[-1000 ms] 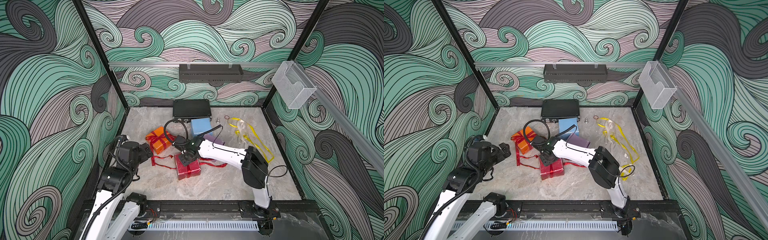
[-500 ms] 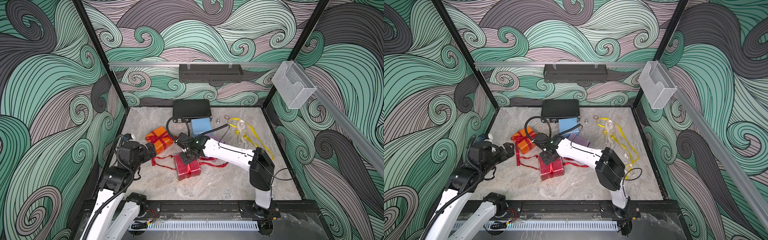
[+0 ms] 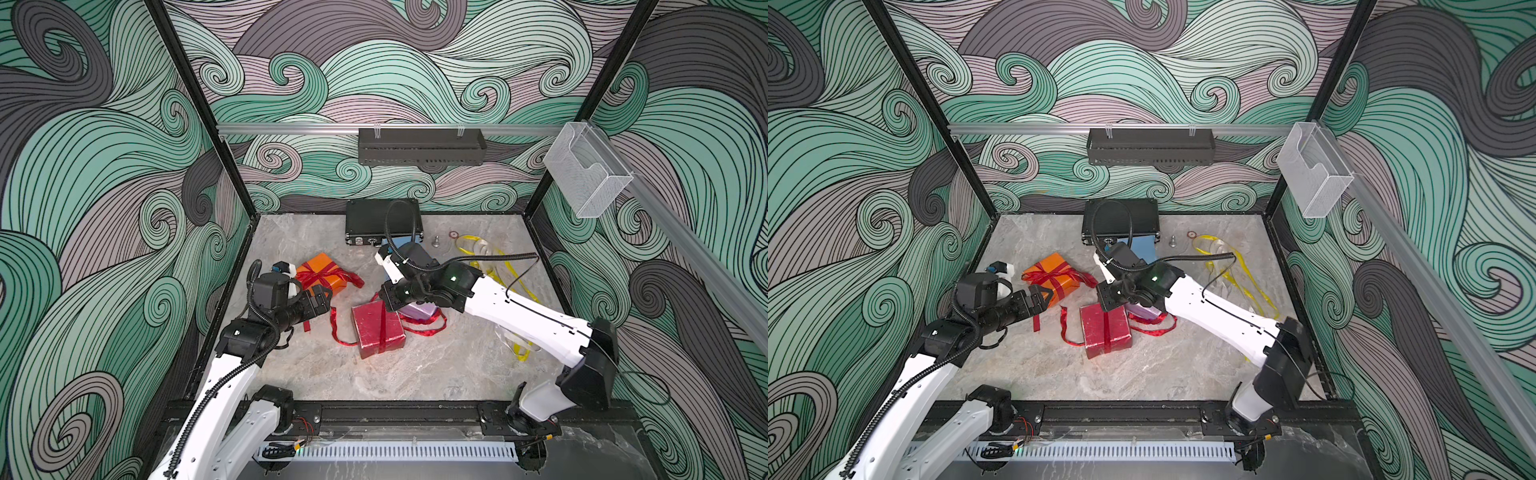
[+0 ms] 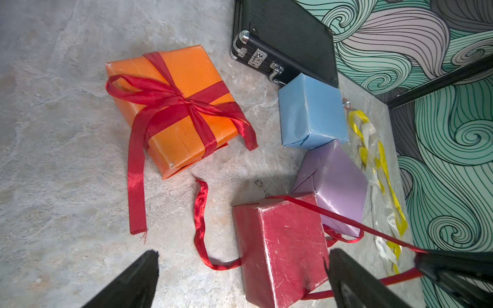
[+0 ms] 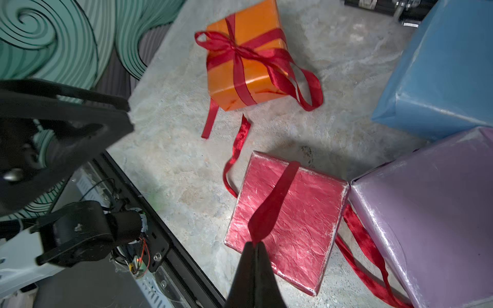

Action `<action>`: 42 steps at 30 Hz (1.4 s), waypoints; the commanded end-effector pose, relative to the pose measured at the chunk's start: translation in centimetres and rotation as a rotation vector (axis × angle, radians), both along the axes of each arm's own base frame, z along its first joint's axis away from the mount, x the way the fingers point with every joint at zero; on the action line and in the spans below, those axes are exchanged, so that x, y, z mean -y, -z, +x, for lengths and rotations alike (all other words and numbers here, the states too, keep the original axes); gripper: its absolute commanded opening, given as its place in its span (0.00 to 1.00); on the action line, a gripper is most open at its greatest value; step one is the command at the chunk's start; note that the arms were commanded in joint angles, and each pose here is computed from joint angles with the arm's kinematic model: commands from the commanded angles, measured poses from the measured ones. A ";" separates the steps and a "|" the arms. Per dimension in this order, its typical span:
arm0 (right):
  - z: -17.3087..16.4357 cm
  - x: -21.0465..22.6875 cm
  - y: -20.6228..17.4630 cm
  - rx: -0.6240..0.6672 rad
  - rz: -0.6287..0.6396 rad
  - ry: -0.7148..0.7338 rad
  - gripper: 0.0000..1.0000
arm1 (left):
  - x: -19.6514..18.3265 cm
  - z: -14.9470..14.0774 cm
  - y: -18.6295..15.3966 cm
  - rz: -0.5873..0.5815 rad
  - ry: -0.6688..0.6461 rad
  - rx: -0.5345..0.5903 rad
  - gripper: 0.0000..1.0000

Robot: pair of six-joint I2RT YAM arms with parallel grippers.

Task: Untie the ribbon bows on the gift boxes
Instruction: Pull the ribbon from the gift box.

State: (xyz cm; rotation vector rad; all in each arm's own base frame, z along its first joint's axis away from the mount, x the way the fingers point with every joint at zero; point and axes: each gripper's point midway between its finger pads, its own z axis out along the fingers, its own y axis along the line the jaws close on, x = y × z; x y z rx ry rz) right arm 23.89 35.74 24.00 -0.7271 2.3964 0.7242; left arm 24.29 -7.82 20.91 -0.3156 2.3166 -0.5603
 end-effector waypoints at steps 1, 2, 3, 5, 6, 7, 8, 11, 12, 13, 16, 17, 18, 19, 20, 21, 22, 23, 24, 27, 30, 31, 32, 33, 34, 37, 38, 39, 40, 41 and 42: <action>0.1 -0.1 -4.9 0.102 0.130 -0.022 0.00 | 0.8 0.2 -0.7 -0.027 0.041 0.022 0.99; 0.1 0.1 -5.9 0.122 0.150 -0.020 0.00 | 0.9 0.2 -0.7 -0.030 0.045 0.020 0.98; 0.1 0.3 -6.7 0.138 0.169 -0.018 0.00 | 1.0 0.2 -0.7 -0.033 0.049 0.020 0.98; 0.2 0.9 -9.0 0.189 0.215 -0.010 0.00 | 1.2 0.2 -0.6 -0.039 0.061 0.016 0.99; 0.3 1.3 -10.0 0.214 0.232 -0.003 0.00 | 1.3 0.2 -0.5 -0.040 0.063 0.013 0.99; 0.4 1.6 -11.3 0.243 0.251 0.006 0.00 | 1.3 0.2 -0.5 -0.043 0.065 0.011 0.99; 0.5 1.9 -12.6 0.269 0.270 0.010 0.00 | 1.4 0.2 -0.5 -0.043 0.068 0.011 0.98; 0.7 2.6 -16.2 0.326 0.328 0.019 0.00 | 1.6 0.1 -0.5 -0.045 0.075 0.011 0.98; 0.8 2.9 -17.1 0.343 0.341 0.026 0.00 | 1.6 0.1 -0.5 -0.044 0.078 0.012 0.98; 1.0 3.1 -18.1 0.363 0.355 0.034 0.00 | 1.7 0.1 -0.5 -0.044 0.082 0.012 0.98; 1.7 4.1 -20.9 0.435 0.378 0.070 0.00 | 2.1 -0.1 -0.4 -0.040 0.100 0.009 0.99; 2.1 4.6 -21.8 0.460 0.386 0.090 0.00 | 2.2 -0.1 -0.3 -0.037 0.105 0.006 0.98; 2.4 4.9 -22.6 0.478 0.391 0.102 0.00 | 2.3 -0.2 -0.3 -0.034 0.109 0.003 0.98; 2.8 5.3 -23.5 0.499 0.400 0.114 0.00 | 2.5 -0.3 -0.2 -0.031 0.113 -0.001 0.98; 3.2 5.7 -24.3 0.521 0.407 0.129 0.00 | 2.5 -0.3 -0.1 -0.025 0.117 -0.004 0.98; 3.5 6.0 -24.9 0.538 0.413 0.142 0.00 | 2.6 -0.3 0.0 -0.022 0.121 -0.005 0.99; 3.8 6.3 -25.6 0.557 0.423 0.152 0.00 | 2.7 -0.4 0.0 -0.019 0.125 -0.008 0.99; 4.1 6.5 -26.3 0.575 0.430 0.159 0.00 | 2.8 -0.4 0.1 -0.015 0.127 -0.012 0.98; 4.4 6.7 -26.8 0.589 0.434 0.165 0.00 | 2.9 -0.4 0.2 -0.012 0.130 -0.014 0.98; 5.3 7.3 -28.6 0.635 0.442 0.179 0.00 | 3.0 -0.5 0.3 -0.002 0.134 -0.020 0.98; 6.2 8.0 -30.1 0.673 0.449 0.200 0.00 | 3.2 -0.7 0.3 0.004 0.144 -0.020 0.98; 6.5 8.2 -30.6 0.686 0.452 0.208 0.00 | 3.3 -0.7 0.4 0.005 0.147 -0.021 0.98; 6.8 8.4 -31.1 0.697 0.456 0.215 0.00 | 3.3 -0.7 0.4 0.006 0.150 -0.024 0.99; 6.9 8.6 -31.7 0.709 0.462 0.220 0.00 | 3.4 -0.7 0.5 0.006 0.153 -0.026 0.98; 7.1 8.8 -32.4 0.723 0.469 0.224 0.00 | 3.4 -0.7 0.5 0.008 0.154 -0.030 0.98; 7.1 9.5 -35.0 0.778 0.503 0.236 0.00 | 3.5 -0.7 0.7 0.010 0.156 -0.035 0.98; 7.1 9.8 -36.1 0.802 0.514 0.240 0.00 | 3.5 -0.7 0.6 0.011 0.157 -0.034 0.98; 6.9 10.0 -37.0 0.823 0.527 0.243 0.00 | 3.5 -0.7 0.7 0.013 0.158 -0.035 0.98; 6.8 10.4 -38.0 0.846 0.537 0.253 0.00 | 3.5 -0.7 0.6 0.013 0.158 -0.034 0.98; 6.7 10.8 -38.9 0.868 0.546 0.261 0.00 | 3.5 -0.8 0.7 0.014 0.159 -0.034 0.98; 6.7 11.0 -39.6 0.887 0.555 0.266 0.00 | 3.5 -0.8 0.6 0.013 0.159 -0.035 0.98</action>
